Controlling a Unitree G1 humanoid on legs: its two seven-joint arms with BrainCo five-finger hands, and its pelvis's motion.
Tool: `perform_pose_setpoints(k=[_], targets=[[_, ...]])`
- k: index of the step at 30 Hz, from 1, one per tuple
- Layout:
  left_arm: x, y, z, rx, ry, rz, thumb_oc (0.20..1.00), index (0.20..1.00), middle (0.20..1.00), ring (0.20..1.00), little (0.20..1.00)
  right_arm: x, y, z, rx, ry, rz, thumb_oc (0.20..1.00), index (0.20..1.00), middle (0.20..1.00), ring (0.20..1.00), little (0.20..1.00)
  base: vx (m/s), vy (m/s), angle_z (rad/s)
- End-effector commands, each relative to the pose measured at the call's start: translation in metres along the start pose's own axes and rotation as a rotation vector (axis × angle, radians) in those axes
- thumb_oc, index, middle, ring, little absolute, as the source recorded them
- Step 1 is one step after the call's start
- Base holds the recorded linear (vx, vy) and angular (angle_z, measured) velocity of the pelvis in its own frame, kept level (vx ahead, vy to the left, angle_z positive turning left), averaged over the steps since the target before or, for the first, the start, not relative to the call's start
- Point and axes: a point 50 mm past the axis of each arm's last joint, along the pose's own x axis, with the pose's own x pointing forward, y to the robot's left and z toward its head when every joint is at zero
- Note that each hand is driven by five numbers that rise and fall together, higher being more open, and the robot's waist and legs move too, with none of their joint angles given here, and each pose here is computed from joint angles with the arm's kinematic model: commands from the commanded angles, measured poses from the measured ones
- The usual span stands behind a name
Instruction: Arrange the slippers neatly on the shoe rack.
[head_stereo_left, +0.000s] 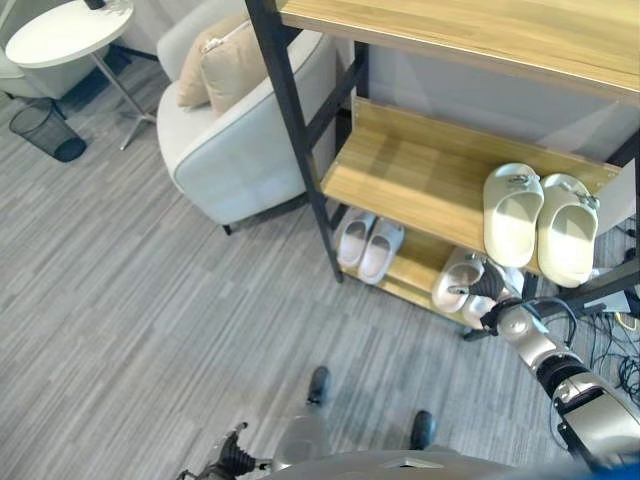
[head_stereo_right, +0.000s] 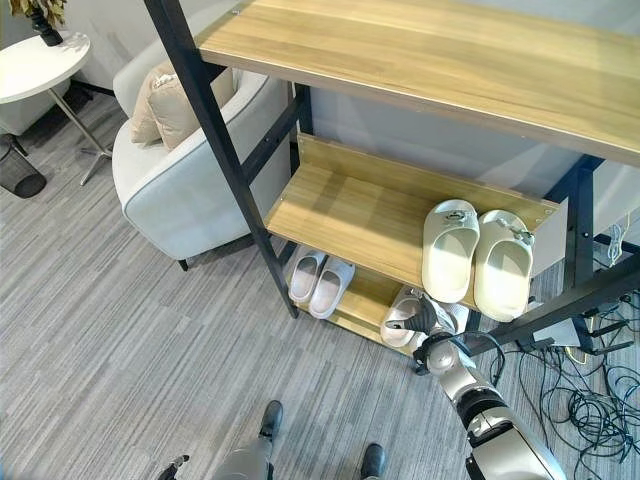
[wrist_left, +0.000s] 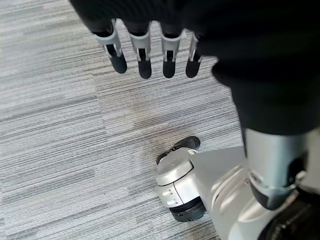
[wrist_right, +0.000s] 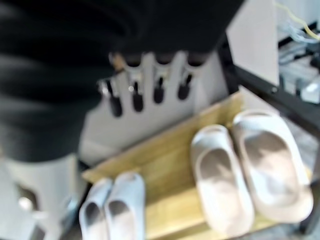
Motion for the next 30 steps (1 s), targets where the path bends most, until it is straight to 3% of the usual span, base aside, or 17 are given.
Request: perform_pose_setpoints(k=[1,12,30], targets=[[-0.001,-0.009,-0.003,0.094,0.006,-0.057,1.000,1.000,1.000,1.000,1.000,-0.002,0.001,0.002,-0.020,-0.034,0.002,1.000,1.000,1.000,1.000,1.000,0.00,0.000,0.00],[-0.001,-0.004,-0.011,0.121,0.039,-0.065,1.000,1.000,1.000,1.000,1.000,-0.022,0.030,-0.019,-0.043,0.016,0.115,1.000,1.000,1.000,1.000,1.000,0.00,0.000,0.00],[-0.007,-0.011,-0.022,0.133,0.066,-0.093,1.000,1.000,1.000,1.000,1.000,-0.010,0.001,0.008,-0.038,-0.110,0.005,1.000,1.000,1.000,1.000,1.000,0.00,0.003,-0.02]])
